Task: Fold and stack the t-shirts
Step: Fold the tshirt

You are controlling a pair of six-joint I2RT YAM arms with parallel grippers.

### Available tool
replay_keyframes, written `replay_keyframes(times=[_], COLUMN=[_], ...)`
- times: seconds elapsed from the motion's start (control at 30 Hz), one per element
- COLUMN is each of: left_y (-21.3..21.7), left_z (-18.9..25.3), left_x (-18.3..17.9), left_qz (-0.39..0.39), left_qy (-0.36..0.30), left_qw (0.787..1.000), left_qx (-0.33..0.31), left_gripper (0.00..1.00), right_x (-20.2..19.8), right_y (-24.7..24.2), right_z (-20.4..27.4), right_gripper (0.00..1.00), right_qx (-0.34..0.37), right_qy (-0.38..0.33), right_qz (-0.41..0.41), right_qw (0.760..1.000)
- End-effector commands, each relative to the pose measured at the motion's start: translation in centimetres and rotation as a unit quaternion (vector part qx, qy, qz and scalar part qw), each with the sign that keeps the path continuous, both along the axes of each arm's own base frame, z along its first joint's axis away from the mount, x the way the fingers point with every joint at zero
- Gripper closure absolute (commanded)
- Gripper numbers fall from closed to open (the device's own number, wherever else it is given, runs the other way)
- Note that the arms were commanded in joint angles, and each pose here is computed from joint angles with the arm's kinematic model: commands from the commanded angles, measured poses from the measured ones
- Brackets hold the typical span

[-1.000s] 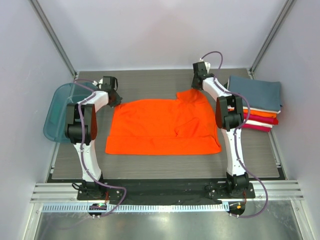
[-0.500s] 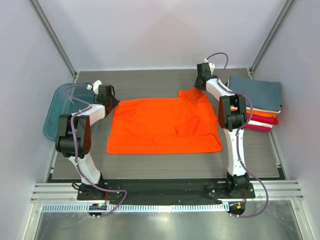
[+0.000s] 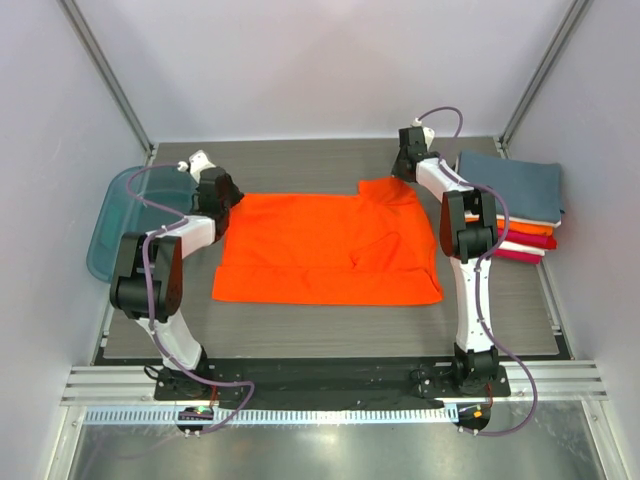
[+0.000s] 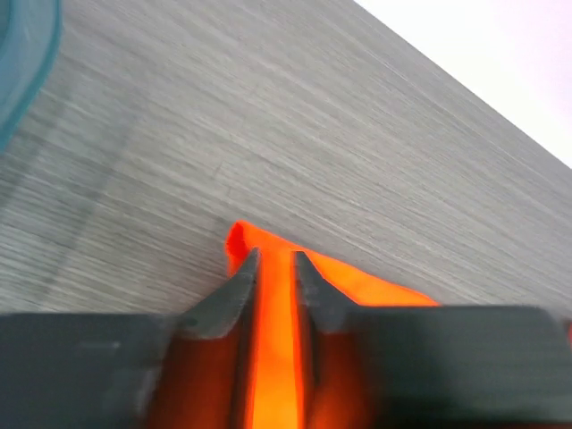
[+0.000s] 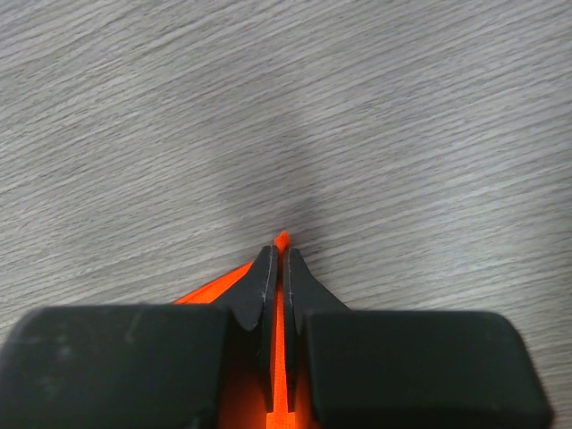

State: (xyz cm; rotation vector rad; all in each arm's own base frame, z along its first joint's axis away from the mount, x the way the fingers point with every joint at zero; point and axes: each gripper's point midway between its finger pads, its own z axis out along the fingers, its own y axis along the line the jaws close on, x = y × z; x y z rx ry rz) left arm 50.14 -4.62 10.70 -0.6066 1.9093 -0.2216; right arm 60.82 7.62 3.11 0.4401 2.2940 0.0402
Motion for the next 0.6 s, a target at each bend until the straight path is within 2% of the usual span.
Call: replay_keyframes(times=[0.0, 0.07, 0.13, 0.27, 0.33, 0.57], left_y=[1.4, 2.2, 3.2, 2.0, 1.4, 0.3], left_z=[4.0, 3.5, 2.6, 0.8, -0.9, -3.6], left_x=[0.3, 0.1, -0.2, 0.8, 1.5, 2.8], left_qz=[0.042, 0.067, 0.094, 0.054, 0.037, 0.023], left_qy=[-0.066, -0.049, -0.014, 0.040, 0.072, 0.133], left_qw=[0.997, 0.996, 0.995, 0.997, 0.995, 0.990], left_qx=[0.022, 0.023, 0.039, 0.049, 0.051, 0.040], left_gripper=[0.69, 0.49, 0.41, 0.42, 0.46, 0.50], right_x=[-0.8, -0.8, -0.8, -0.7, -0.7, -0.7], right_y=[-0.7, -0.8, -0.8, -0.7, -0.6, -0.7], right_z=[0.9, 0.9, 0.9, 1.1, 1.0, 1.0], right_gripper=[0.99, 0.99, 0.99, 0.99, 0.99, 0.99], right_qx=[0.001, 0.001, 0.004, 0.006, 0.008, 0.008], right_qy=[0.006, 0.005, 0.005, 0.002, 0.002, 0.004], right_qz=[-0.007, -0.007, -0.007, -0.005, -0.004, -0.003], right_qw=[1.000, 1.000, 1.000, 1.000, 1.000, 1.000])
